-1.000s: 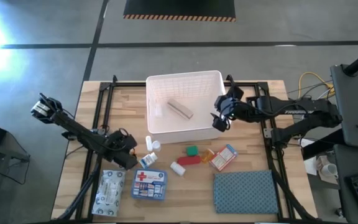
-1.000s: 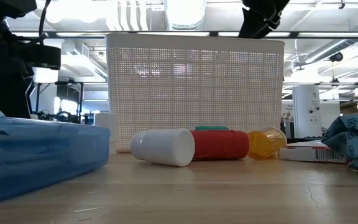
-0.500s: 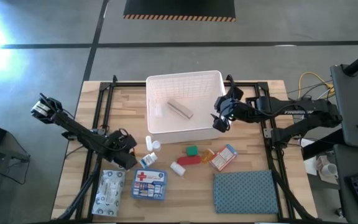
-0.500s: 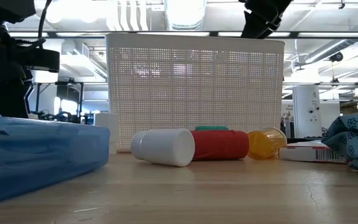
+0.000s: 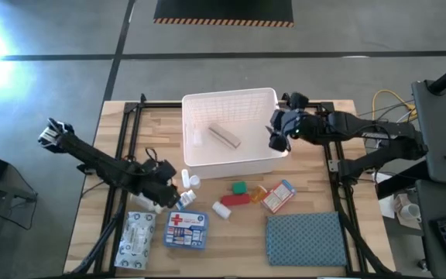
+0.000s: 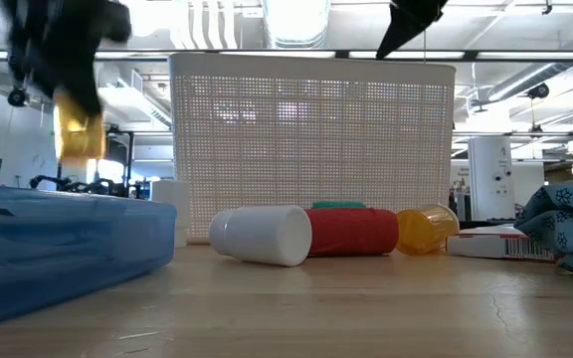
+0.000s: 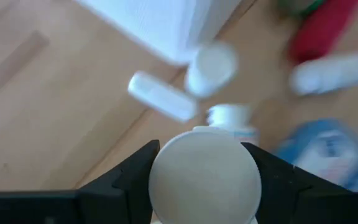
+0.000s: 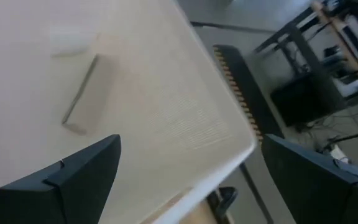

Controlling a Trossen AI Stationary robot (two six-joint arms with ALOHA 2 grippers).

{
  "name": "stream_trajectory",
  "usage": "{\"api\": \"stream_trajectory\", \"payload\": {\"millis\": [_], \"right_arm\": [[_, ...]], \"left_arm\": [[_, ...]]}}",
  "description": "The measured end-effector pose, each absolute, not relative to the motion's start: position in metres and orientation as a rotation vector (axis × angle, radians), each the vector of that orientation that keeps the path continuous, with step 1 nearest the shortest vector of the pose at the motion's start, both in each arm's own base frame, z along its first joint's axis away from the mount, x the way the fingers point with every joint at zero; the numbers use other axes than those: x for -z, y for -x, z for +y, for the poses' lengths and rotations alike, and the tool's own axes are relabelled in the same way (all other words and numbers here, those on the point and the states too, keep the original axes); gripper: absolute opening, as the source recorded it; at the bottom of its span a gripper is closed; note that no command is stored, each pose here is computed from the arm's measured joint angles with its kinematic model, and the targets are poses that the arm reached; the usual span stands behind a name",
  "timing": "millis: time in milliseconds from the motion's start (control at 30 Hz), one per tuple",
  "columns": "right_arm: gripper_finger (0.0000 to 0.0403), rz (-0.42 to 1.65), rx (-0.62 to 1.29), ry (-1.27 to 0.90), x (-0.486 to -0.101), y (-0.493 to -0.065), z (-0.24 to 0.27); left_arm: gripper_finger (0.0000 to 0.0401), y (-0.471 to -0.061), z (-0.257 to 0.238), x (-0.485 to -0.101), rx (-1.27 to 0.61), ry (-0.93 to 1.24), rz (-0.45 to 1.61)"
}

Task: Pick & place medical supplies in basket/bin
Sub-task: Put the left orange pill bottle into the white bin

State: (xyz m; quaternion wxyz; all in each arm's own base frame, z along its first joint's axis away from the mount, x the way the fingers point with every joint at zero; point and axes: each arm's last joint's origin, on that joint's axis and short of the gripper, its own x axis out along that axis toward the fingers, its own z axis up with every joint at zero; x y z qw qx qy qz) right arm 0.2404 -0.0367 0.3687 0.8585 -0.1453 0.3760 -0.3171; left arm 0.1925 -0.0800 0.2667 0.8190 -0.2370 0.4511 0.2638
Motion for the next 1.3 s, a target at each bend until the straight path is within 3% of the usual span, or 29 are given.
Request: {"api": "stream_trajectory", "payload": {"millis": [133,267,433,733,900,1133,1300], "right_arm": [[0.0379,0.752,0.686,0.322,-0.385,-0.231,-0.043],[0.0379,0.695,0.696,0.329,-0.402,-0.216,-0.043],[0.0379,0.620,0.729,0.331,-0.417,-0.195,-0.041],[0.0379,0.644,0.785,0.260,-0.419,-0.162,-0.038],[0.0379,0.795,0.675,0.106,-0.405,-0.143,-0.032],[0.0379,0.880,0.525,-0.132,-0.392,-0.131,-0.024],[0.0379,0.900,0.481,-0.158,-0.385,-0.131,-0.021]], "left_arm": [[0.0185,-0.194,-0.080,-0.325,-0.520,0.563,0.876],[0.0193,-0.196,-0.075,-0.381,-0.579,0.591,0.586],[0.0185,-0.202,-0.061,-0.419,-0.794,0.269,0.313],[0.0195,-0.264,-0.001,-0.384,-1.000,0.237,0.398],[0.0197,-0.306,0.022,-0.363,-0.931,0.180,0.469],[0.0199,-0.328,0.023,-0.373,-0.891,0.067,0.541],[0.0206,-0.322,0.023,-0.387,-0.895,0.053,0.569]]}}
